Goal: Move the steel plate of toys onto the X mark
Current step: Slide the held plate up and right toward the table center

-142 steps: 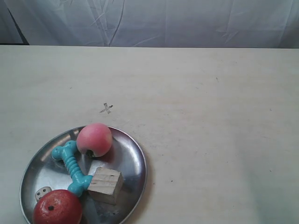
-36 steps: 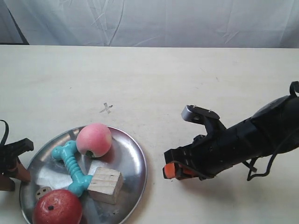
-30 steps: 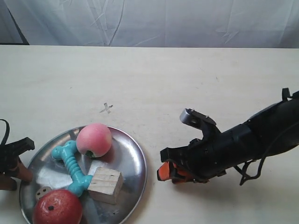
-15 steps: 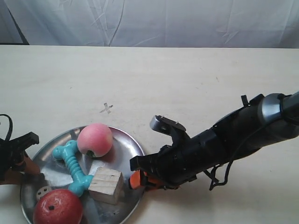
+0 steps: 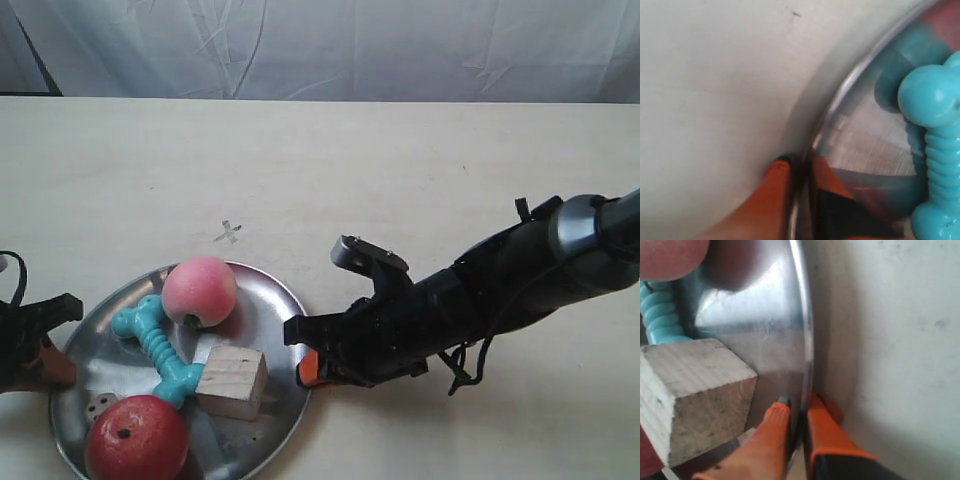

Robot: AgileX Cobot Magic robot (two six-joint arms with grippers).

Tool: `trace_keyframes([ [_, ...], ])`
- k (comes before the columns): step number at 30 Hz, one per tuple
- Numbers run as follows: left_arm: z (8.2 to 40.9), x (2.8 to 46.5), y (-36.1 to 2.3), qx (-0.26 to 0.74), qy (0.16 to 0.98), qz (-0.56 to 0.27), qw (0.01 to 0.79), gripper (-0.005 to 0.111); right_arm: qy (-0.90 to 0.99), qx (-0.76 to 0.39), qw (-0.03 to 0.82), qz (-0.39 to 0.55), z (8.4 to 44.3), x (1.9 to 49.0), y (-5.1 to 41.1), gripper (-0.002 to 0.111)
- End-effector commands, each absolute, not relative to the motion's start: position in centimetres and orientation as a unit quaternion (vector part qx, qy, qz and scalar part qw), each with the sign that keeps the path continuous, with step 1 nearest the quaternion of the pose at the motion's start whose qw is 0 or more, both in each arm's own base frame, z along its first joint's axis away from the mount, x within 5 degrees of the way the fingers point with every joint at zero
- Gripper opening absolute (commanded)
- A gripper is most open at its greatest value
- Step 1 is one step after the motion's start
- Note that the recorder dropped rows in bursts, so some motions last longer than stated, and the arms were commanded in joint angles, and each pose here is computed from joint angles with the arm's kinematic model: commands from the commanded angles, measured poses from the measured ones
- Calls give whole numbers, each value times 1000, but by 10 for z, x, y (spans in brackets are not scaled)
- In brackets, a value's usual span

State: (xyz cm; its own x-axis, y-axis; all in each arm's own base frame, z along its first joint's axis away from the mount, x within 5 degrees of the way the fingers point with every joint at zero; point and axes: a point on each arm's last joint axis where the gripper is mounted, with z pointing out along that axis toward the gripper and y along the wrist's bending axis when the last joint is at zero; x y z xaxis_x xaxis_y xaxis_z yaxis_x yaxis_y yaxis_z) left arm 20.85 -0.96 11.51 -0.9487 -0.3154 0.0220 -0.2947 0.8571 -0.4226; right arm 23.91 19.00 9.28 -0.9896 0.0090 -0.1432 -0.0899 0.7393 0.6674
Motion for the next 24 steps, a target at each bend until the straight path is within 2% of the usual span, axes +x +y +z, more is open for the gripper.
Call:
trace_keyframes([
  [1,117,220,-13,-188,950,-246,39,0,916,-67,81,386,104,246,201,-1],
  [5,133,244,-11,-180,947,-256,78,0,925,-64,93,363,111,261,203,-1],
  [8,165,284,-9,-168,935,-277,145,0,924,-44,113,363,132,298,199,-1],
  [11,177,318,-3,-172,929,-276,175,0,921,-18,115,371,143,331,193,-1],
  [13,166,345,-4,-175,929,-280,166,0,923,-9,101,372,144,361,190,-1],
  [16,141,363,-23,-130,942,-281,129,0,935,-11,72,348,134,379,193,-1],
  [19,120,366,-35,-104,950,-276,98,0,942,-12,33,334,115,382,194,-1],
  [24,116,366,-36,-82,955,-266,100,0,950,-30,32,308,104,382,191,-1],
])
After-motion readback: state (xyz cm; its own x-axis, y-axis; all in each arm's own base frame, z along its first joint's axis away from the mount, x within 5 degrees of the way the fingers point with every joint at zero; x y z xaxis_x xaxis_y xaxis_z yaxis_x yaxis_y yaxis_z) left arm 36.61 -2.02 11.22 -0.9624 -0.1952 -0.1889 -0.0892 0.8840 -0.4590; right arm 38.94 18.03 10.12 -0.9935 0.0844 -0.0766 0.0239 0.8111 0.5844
